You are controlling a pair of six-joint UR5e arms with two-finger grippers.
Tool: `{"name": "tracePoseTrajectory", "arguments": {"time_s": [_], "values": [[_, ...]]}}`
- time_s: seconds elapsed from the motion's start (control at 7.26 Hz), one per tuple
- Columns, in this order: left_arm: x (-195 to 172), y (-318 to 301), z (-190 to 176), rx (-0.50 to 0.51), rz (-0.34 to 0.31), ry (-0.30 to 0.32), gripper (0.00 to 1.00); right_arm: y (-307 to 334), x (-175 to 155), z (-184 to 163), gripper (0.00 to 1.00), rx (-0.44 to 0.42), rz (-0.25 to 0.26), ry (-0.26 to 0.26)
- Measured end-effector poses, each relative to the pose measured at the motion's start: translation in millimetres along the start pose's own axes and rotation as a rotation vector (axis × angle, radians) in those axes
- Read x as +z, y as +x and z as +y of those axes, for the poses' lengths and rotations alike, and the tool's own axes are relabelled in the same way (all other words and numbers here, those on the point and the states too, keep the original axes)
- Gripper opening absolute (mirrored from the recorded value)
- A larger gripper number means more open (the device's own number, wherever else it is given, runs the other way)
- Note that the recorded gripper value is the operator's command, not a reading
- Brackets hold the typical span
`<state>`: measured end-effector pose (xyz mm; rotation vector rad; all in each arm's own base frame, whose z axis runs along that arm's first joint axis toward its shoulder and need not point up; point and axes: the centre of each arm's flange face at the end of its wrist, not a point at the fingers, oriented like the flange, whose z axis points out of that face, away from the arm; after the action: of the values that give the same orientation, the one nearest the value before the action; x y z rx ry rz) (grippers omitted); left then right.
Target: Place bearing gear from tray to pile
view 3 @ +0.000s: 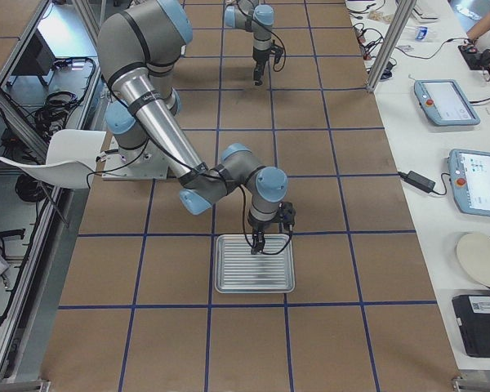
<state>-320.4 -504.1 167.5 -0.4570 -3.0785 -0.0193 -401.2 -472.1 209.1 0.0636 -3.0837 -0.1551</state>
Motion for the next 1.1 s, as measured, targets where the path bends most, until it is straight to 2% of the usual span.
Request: {"name": "tracePoseTrajectory", "arguments": {"time_s": [0.28,0.55,0.83,1.1], "values": [[1.8,0.2,0.5,0.001,-0.001,-0.009,0.0,6.8,12.8,-3.6,0.7,-0.012,0.003,0.017],[0.1,0.0,-1.5,-0.003,-0.002,-0.007,0.0,6.6,20.6,-4.0,0.46,-0.015,-0.004,0.014],[-23.5,-4.5,-15.3,0.002,-0.009,0.006,0.0,6.8,25.2,-3.4,0.44,-0.041,-0.005,0.002],[-69.6,-41.6,-36.6,-0.002,-0.044,-0.047,0.0,7.2,27.5,-3.2,0.44,-0.055,-0.007,0.0]]}}
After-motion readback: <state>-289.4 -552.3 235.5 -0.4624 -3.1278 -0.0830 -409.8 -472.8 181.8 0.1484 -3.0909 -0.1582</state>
